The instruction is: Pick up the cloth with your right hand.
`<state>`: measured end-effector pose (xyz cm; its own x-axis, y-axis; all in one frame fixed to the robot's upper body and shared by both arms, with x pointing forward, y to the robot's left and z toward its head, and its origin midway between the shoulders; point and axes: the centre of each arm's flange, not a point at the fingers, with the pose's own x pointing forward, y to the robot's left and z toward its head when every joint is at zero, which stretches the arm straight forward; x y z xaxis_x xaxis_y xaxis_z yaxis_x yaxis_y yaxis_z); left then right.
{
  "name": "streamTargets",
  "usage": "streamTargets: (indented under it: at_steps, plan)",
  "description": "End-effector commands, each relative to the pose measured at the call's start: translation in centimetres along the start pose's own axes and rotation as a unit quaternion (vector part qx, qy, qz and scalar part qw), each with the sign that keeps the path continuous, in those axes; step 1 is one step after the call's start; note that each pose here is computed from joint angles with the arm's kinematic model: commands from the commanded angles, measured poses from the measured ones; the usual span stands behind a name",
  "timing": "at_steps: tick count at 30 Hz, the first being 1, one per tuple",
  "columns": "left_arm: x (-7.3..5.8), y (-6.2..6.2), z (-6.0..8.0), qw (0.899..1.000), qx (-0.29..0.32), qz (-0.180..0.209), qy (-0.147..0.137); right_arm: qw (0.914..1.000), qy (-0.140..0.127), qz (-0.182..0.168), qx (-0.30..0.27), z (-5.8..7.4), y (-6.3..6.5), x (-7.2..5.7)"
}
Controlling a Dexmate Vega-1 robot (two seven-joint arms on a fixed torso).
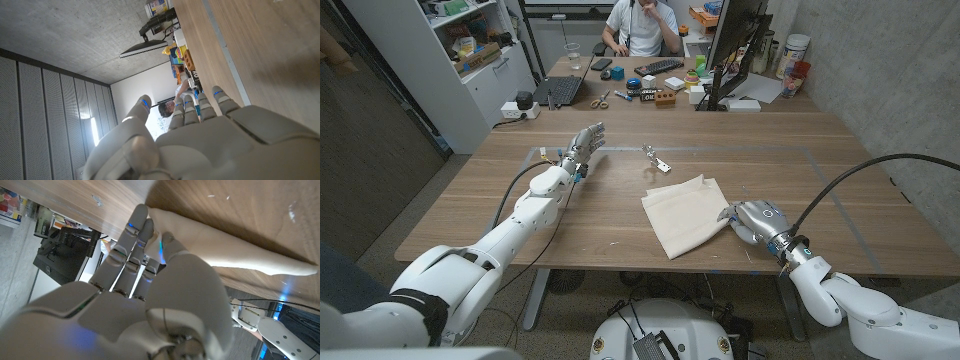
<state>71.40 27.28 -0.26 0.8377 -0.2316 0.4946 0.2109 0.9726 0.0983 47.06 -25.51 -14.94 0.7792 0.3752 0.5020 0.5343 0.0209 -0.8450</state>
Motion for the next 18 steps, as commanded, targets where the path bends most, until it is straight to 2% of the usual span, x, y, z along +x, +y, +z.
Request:
streamTargets:
  at_steps: [1,18]
  plan:
    - [-0.2,0.2,-0.1,1.0,-0.001,0.003,0.001,1.0,0.0,-0.004,0.009,-0.1,-0.4,0.1]
    - [-0.3,0.4,-0.4,1.0,-0.004,0.004,0.002,0.9998,0.001,-0.019,0.001,0.6,-2.5,0.0]
